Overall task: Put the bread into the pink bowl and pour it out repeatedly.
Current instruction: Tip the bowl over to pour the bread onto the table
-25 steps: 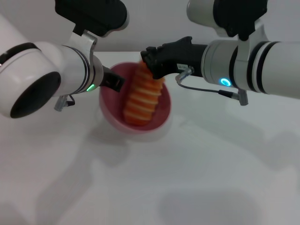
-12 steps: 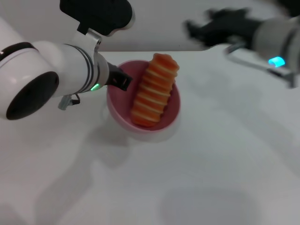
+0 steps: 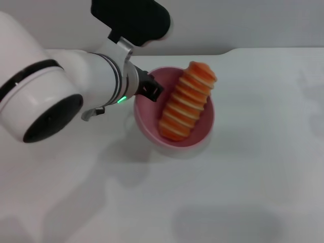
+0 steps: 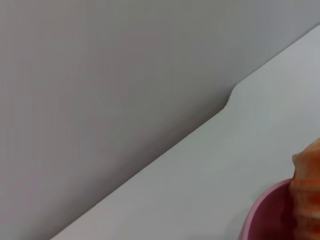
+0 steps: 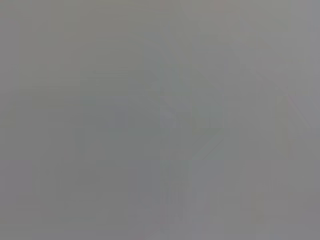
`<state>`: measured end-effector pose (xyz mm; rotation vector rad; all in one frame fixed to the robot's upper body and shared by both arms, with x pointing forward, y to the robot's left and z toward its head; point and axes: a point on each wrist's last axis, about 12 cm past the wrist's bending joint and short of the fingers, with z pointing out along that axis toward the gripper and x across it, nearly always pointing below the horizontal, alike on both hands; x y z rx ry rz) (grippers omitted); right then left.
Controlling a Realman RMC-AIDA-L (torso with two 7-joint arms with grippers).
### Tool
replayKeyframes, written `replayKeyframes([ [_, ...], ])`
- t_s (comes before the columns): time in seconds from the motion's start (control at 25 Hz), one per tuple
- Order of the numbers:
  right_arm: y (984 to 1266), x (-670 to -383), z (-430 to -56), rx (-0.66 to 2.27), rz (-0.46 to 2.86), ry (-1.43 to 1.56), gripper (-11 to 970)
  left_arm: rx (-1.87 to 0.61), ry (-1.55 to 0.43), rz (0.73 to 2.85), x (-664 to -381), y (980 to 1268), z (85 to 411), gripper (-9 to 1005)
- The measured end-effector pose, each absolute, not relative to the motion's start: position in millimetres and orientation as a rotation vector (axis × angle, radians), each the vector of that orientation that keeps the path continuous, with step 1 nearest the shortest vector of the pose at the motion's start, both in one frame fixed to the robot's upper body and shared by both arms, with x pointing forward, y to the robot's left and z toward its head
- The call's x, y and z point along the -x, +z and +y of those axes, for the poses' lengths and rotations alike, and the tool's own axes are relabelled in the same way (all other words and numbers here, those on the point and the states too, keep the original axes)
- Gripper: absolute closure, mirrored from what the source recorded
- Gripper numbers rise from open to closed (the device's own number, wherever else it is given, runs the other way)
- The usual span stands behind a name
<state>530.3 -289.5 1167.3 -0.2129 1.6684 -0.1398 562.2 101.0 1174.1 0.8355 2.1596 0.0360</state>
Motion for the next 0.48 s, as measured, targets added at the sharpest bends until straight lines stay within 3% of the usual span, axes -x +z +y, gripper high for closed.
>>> replayKeyframes([
  [0.48, 1134, -526, -282, 0.215, 1.724, -0.094, 307, -1.024, 0.093, 1.935, -555, 1170, 77, 948],
])
